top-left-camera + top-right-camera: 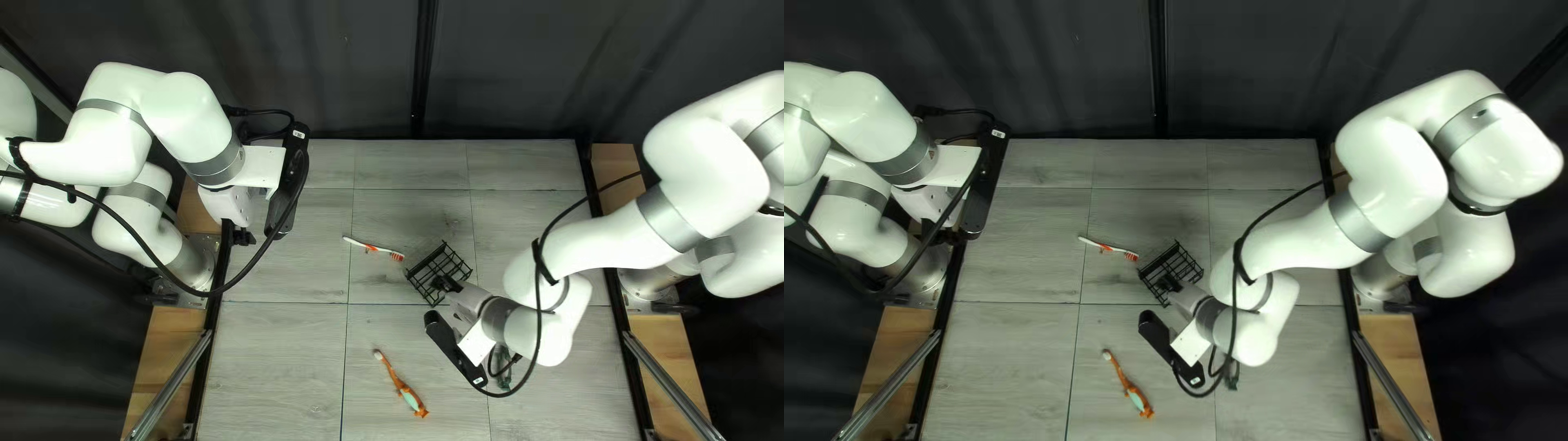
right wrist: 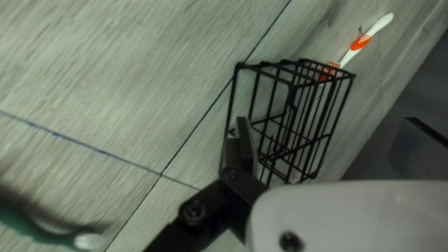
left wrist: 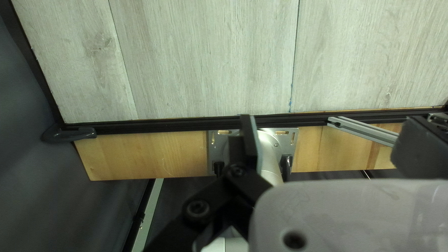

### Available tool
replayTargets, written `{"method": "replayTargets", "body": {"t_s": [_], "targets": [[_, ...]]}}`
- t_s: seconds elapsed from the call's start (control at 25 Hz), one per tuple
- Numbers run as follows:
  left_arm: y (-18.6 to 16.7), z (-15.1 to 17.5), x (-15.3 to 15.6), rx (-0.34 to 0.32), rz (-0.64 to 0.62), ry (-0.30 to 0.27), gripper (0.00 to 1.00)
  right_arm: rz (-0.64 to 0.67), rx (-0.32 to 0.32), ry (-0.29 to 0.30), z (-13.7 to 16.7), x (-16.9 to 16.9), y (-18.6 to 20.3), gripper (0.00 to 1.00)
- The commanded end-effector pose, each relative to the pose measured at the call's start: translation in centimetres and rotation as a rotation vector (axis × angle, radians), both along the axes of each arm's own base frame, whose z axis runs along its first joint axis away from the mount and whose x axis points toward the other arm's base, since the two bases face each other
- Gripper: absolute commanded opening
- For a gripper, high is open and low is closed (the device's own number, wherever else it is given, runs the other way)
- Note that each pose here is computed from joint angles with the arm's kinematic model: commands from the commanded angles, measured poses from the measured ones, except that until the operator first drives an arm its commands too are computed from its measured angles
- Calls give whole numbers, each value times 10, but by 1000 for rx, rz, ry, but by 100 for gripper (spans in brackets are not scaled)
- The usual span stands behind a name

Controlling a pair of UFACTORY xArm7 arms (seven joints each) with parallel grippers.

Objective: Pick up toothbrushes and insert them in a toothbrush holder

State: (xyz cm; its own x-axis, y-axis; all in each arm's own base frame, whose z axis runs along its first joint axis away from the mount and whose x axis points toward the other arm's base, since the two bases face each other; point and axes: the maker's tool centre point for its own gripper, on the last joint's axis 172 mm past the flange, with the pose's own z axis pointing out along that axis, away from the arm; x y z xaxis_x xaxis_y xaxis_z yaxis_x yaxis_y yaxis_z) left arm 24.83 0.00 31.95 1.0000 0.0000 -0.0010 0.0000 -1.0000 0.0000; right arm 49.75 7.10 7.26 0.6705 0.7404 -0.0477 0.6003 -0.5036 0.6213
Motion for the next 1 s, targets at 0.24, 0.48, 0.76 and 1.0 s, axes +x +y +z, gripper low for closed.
{"method": "replayTargets", "body": {"t_s": [0.24, 0.48, 0.76, 1.0], "targets": [[0, 0, 0, 0, 0, 0, 100, 14, -17, 18, -10, 8, -13, 100], [0, 0, 0, 0, 0, 0, 100, 23, -29, 25, -11, 16, -20, 100], [0, 0, 0, 0, 0, 0, 100, 26, -37, 29, -15, 22, -31, 100], [0, 0, 0, 0, 0, 0, 100, 24, -38, 29, -16, 23, -36, 100]]}}
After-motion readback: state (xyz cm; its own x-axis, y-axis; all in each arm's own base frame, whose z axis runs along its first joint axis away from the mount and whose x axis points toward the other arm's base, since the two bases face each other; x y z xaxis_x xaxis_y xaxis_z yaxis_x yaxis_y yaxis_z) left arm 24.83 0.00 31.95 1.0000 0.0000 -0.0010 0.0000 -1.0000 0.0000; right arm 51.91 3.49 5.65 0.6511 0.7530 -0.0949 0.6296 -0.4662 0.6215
